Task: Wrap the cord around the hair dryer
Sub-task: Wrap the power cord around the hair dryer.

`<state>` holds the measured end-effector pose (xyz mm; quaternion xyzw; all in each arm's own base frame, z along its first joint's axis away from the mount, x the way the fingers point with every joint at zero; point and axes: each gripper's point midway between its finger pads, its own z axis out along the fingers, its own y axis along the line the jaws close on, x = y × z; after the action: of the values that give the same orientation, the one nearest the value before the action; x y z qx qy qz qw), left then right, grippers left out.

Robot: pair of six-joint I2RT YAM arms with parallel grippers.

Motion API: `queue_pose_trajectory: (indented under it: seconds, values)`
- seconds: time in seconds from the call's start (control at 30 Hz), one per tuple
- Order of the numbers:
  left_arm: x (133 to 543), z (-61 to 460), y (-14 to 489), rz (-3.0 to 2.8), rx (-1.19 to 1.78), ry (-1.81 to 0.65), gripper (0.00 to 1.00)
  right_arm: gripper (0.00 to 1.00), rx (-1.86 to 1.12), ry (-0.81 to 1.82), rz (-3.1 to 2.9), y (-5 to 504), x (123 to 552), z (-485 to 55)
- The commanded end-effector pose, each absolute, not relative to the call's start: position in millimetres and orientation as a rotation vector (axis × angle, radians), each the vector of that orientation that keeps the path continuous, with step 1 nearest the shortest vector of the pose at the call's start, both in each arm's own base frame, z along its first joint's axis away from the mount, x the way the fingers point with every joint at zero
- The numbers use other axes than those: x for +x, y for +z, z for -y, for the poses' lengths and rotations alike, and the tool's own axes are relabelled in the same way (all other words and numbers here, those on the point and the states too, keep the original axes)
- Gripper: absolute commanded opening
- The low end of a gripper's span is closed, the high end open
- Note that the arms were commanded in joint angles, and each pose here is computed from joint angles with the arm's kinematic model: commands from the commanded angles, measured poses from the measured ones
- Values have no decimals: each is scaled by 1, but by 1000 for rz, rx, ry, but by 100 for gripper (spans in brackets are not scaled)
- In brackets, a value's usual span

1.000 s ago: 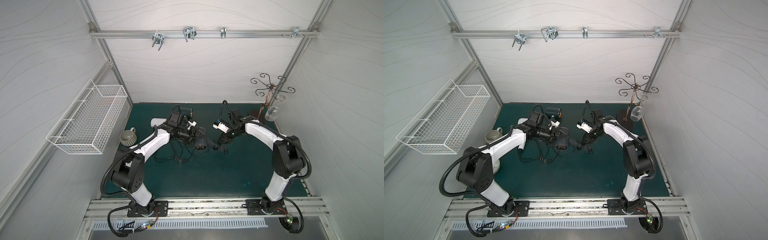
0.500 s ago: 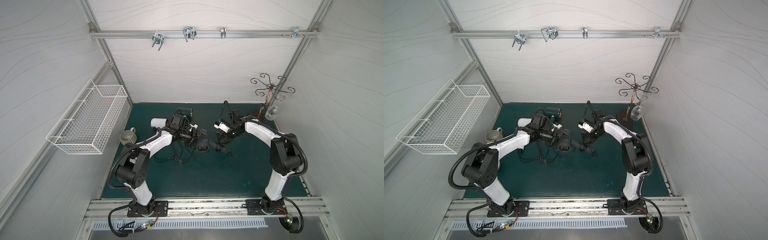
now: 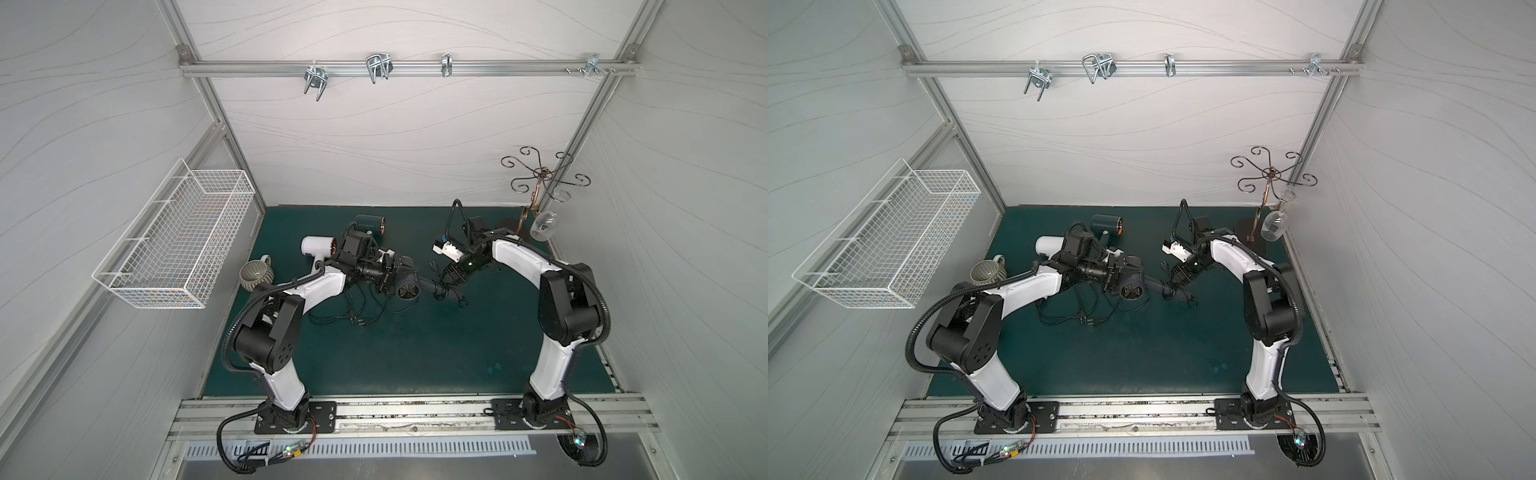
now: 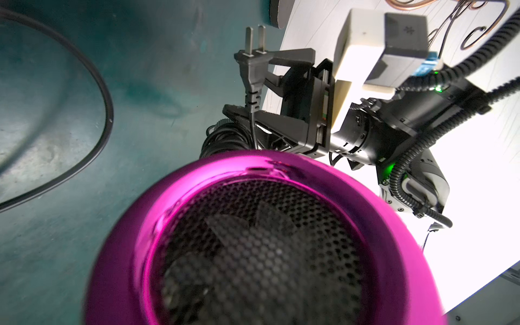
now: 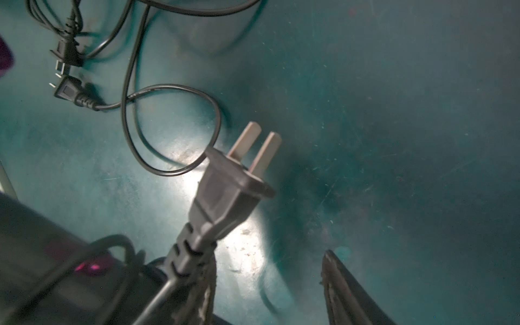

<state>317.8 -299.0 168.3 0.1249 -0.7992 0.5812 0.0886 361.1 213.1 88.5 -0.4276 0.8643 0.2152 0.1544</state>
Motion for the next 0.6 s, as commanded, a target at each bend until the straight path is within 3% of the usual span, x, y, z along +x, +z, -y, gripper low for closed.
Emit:
queue_pose_trajectory:
  seconds: [0.0,0.57]
  values:
    - [326,304,188,2339,322,1839,0,60,-1205,652,-2516,85,361,-210]
    - [338,309,188,2267,379,1909,0,62,-1083,692,-2576,85,370,-193]
